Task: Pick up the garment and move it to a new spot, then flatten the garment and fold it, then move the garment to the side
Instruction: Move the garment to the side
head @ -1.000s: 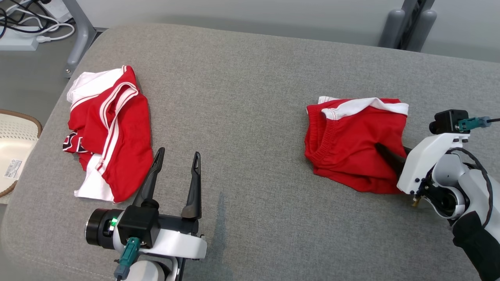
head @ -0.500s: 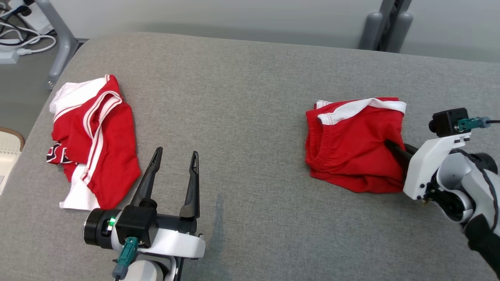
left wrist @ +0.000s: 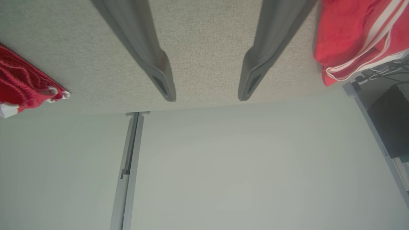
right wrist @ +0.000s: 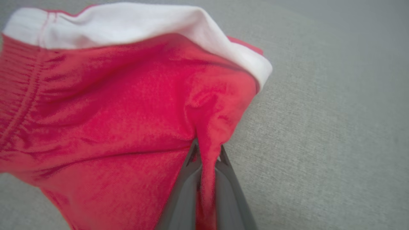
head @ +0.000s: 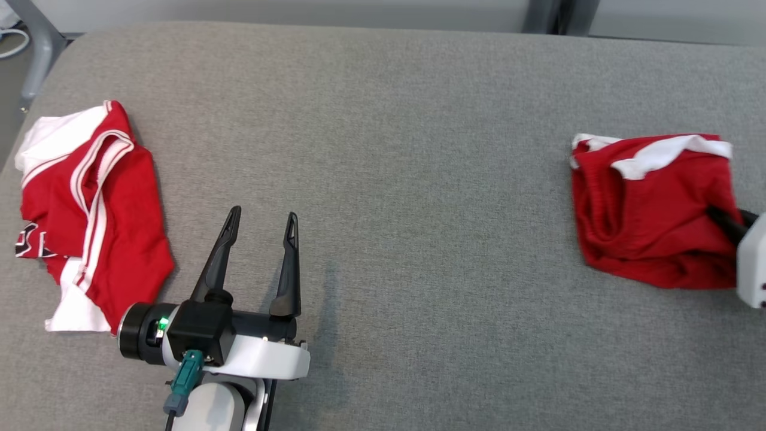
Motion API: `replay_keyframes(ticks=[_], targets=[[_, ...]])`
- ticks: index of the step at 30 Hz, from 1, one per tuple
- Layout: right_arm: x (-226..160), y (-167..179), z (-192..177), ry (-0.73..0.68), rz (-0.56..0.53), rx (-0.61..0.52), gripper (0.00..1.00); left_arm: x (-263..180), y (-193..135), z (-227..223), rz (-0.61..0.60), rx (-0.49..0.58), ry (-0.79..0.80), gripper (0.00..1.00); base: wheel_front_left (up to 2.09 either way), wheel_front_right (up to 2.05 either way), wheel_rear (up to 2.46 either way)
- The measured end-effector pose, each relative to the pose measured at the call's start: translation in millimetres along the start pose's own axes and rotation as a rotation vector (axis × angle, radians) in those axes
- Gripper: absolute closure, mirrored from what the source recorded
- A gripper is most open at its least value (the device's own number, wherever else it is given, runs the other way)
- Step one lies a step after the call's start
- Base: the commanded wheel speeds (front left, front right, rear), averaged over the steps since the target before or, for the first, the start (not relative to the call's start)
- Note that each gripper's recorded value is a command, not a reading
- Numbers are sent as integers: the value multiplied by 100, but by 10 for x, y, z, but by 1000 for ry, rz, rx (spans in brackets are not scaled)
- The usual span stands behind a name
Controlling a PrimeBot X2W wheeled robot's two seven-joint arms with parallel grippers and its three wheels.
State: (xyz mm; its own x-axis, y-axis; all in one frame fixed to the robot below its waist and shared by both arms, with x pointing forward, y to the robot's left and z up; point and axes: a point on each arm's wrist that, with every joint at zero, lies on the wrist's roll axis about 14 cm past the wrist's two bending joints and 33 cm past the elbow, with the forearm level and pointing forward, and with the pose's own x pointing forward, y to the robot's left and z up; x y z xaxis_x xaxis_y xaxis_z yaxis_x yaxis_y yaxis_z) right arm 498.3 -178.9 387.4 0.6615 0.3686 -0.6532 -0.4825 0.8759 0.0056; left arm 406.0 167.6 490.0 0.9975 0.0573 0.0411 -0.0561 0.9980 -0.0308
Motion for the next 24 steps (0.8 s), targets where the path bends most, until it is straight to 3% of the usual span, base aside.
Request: replay_keyframes(ticks=[7, 13, 24], targets=[[-238, -714, -321, 83, -157, -15, 100, 151, -110, -118, -37, -2, 19, 0, 0, 0, 0], [-507, -1332, -547, 188, -304, -114, 100, 229, -120, -193, -43, 3, 31, 0, 0, 0, 0], [-669, -1965, -526, 238, -468, -189, 100, 312, -114, -391, -48, 9, 74, 0, 0, 0, 0]])
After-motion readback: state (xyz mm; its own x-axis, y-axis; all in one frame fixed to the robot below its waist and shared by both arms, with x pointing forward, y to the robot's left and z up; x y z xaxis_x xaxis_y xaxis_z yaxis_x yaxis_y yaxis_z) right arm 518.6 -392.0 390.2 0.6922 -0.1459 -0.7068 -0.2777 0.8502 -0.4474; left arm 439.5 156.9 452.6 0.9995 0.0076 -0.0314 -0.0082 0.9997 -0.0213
